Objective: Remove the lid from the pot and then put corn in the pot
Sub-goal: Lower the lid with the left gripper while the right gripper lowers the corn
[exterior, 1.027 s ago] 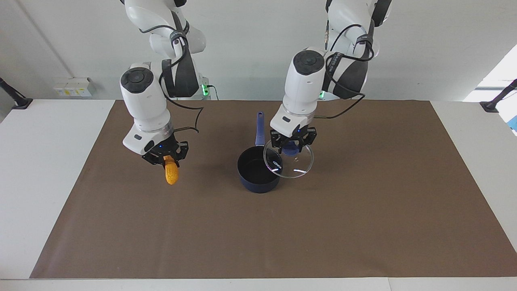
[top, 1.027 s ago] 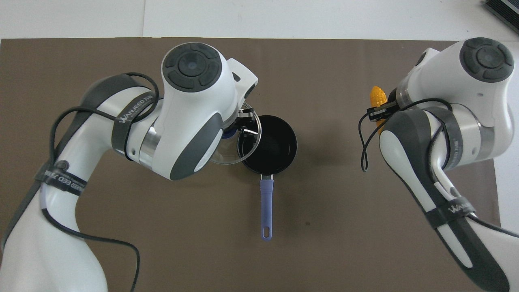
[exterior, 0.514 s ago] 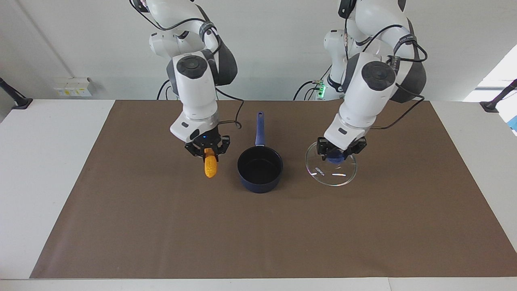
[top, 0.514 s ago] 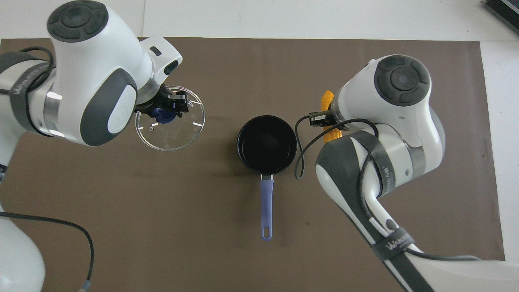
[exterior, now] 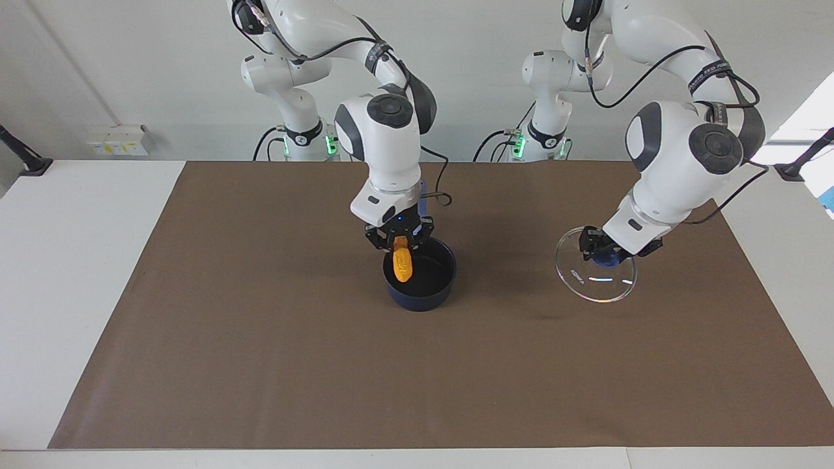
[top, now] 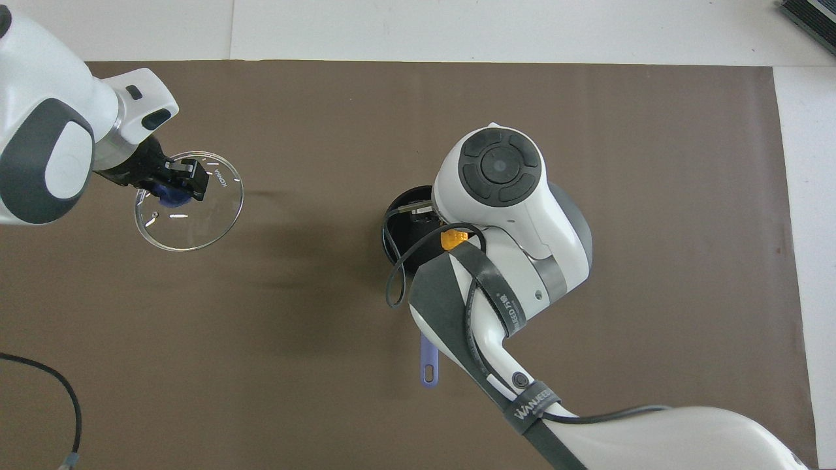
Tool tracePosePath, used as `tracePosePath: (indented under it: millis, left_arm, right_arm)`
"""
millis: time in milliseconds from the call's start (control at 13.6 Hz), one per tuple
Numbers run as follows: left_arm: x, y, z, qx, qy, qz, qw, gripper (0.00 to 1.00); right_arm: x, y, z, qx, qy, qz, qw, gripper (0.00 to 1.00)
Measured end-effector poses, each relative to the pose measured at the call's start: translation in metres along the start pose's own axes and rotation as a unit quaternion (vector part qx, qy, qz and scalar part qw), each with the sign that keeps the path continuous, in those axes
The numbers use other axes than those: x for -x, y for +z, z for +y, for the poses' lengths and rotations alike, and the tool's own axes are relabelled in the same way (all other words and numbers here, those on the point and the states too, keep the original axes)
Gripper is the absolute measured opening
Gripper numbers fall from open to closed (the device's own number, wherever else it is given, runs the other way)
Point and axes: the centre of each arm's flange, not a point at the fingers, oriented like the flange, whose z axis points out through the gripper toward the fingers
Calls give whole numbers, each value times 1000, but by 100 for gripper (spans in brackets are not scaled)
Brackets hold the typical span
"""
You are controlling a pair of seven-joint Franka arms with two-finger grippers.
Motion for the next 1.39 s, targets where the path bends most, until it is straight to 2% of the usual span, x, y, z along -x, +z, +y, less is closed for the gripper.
tracePosePath:
  millis: [367, 734, 1394]
  left_arm:
    - [29, 41, -40, 3, 25, 6, 1000, 66]
    - [45, 75, -56, 2, 47, 16, 999, 66]
    - [65, 137, -75, -5, 68, 38, 997, 66]
  right_arm:
    - [-2, 39, -29, -11, -3, 5, 1000, 38]
    - [3, 64, -28, -3, -3, -16, 1000, 38]
    - [16, 85, -27, 6, -7, -37, 999, 38]
